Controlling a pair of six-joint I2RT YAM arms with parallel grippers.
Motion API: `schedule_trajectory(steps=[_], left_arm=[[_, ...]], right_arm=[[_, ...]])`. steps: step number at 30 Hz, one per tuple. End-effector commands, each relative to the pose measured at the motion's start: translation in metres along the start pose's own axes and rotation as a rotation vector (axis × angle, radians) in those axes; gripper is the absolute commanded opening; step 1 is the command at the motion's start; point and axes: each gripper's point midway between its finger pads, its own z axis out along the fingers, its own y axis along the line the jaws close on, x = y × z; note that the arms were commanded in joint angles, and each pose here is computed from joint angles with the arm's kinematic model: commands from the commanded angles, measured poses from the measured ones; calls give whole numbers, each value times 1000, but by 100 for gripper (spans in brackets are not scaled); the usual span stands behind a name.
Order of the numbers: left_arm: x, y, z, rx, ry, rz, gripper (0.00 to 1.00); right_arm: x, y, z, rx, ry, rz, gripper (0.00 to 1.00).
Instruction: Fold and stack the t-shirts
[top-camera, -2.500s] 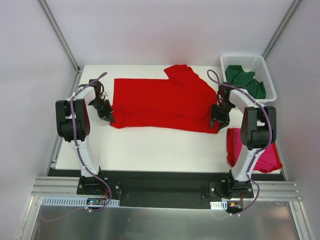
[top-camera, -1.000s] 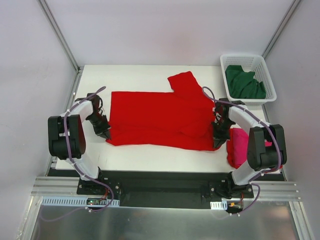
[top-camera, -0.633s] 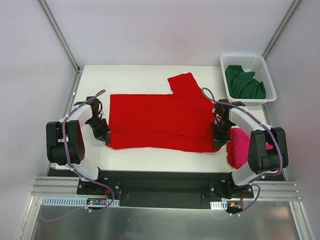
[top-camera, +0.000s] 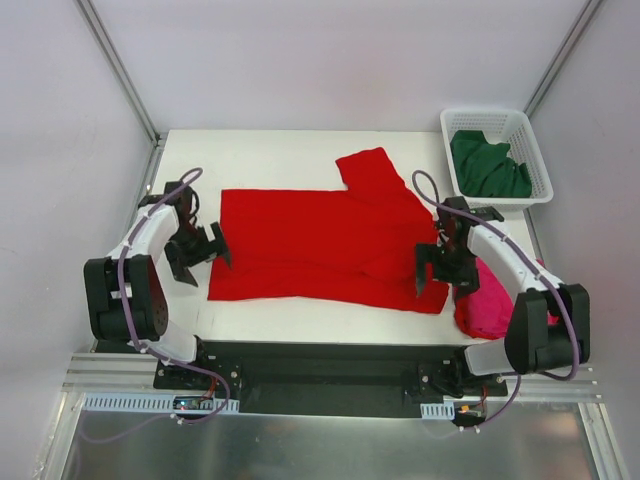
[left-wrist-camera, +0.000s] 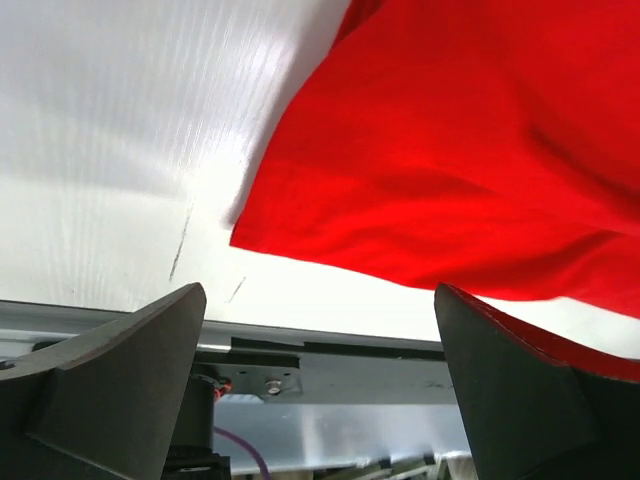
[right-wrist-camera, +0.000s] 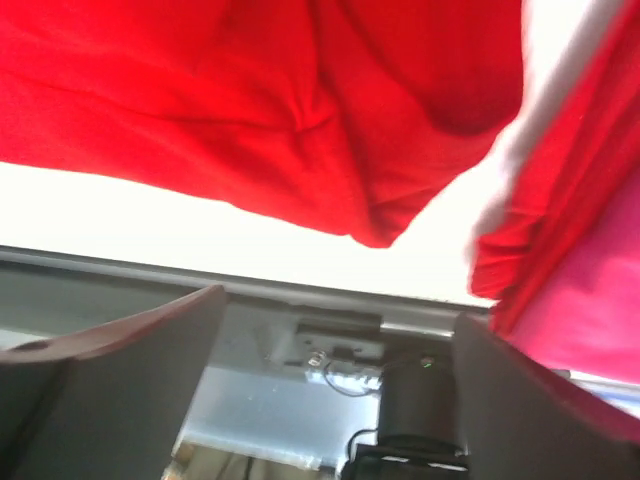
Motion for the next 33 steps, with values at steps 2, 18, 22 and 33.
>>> schedule_trajectory(steps=[2,18,22,33], left_arm=[[-32,-22,-52,64,-169,-27,99],[-47,-69,-53,204,-176,77,100],[-43,-67,-54,203,-182,86,99],[-40,-65,-47,197,-153,88,99]], right_arm=[[-38,8,-42,-16,-223,-6,96],[-99,71,24,-123,-202,-109,61],[-98,82,28,-134,-183,-89,58],[-95,96,18,-114,-189,-126,44]])
